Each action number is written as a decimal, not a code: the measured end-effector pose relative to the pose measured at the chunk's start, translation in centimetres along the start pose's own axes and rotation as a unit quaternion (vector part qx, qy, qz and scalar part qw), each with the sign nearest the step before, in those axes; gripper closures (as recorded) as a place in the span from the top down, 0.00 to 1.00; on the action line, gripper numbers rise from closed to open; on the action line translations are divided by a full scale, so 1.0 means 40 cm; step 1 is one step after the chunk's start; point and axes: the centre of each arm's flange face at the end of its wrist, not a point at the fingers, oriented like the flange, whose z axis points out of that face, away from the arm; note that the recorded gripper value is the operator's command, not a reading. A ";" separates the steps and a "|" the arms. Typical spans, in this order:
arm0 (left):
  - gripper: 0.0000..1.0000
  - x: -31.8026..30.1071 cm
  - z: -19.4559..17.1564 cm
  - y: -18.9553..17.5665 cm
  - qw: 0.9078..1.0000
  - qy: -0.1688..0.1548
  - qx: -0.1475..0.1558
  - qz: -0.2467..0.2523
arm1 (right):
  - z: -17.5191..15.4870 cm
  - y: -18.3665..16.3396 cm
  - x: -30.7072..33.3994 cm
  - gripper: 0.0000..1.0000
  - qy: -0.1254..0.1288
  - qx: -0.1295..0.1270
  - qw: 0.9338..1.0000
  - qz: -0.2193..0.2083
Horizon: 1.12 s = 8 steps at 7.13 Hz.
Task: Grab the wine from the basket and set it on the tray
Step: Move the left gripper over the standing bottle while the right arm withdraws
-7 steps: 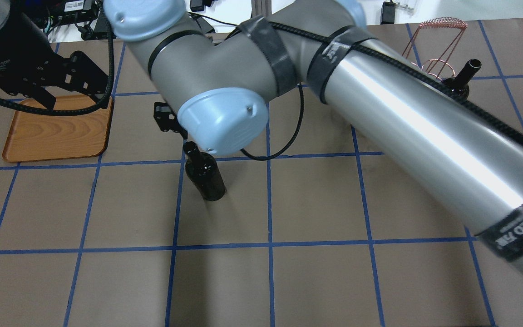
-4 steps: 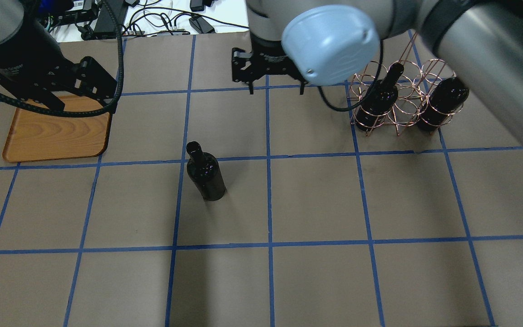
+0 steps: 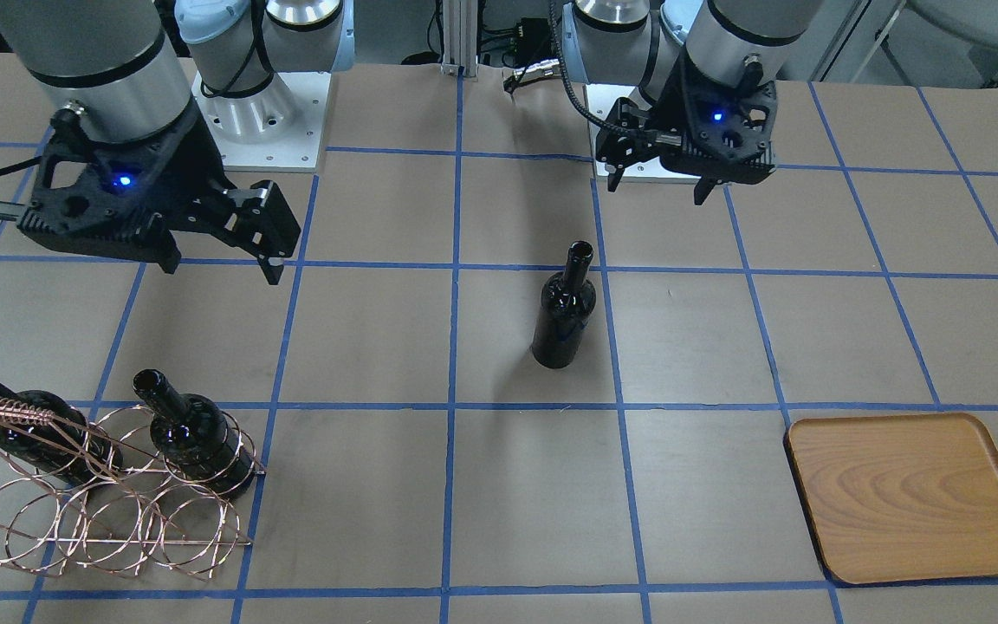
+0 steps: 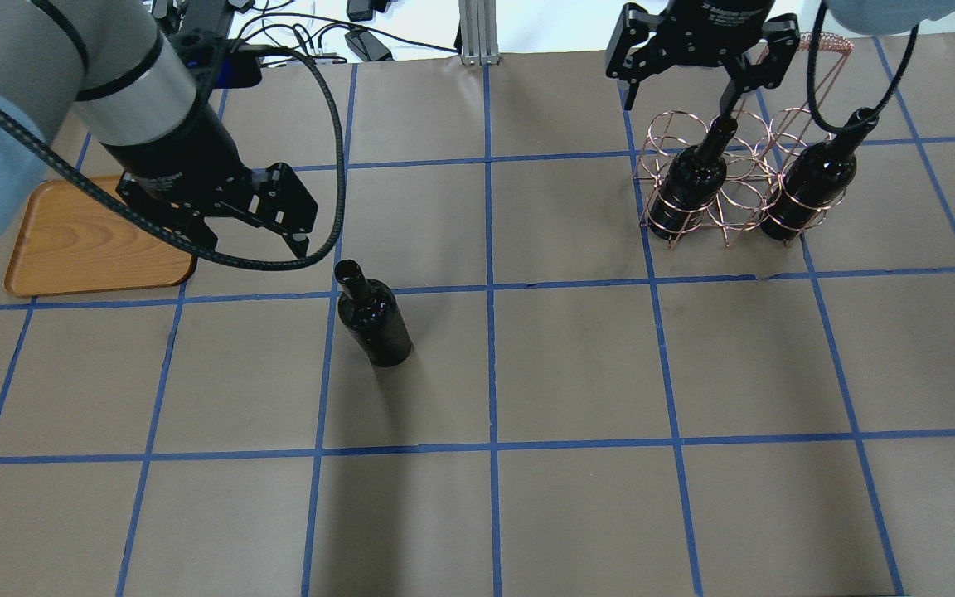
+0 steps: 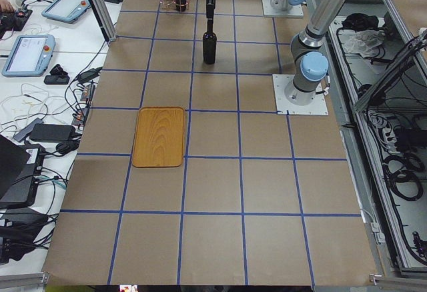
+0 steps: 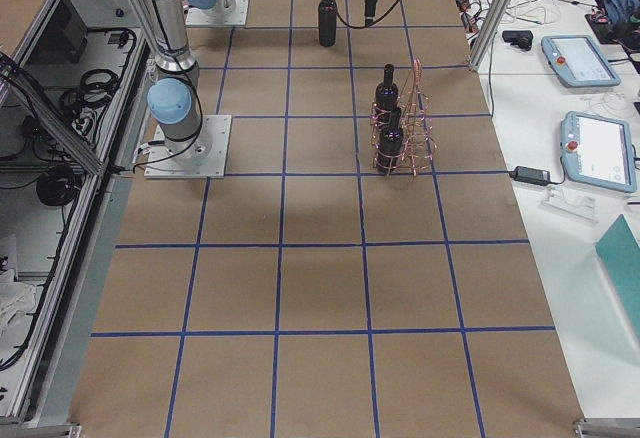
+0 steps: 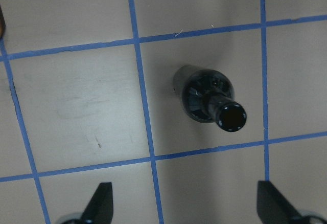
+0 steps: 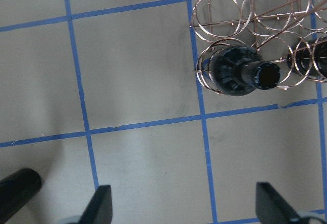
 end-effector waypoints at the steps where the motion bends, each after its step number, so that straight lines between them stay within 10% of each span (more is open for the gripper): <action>1: 1.00 0.017 0.038 -0.010 1.000 -0.001 0.006 0.007 | -0.005 -0.003 0.025 1.00 0.017 0.002 1.000 -0.010; 8: 1.00 0.089 0.191 -0.042 1.000 0.000 -0.015 0.006 | -0.084 0.077 0.019 1.00 0.019 0.015 0.999 -0.048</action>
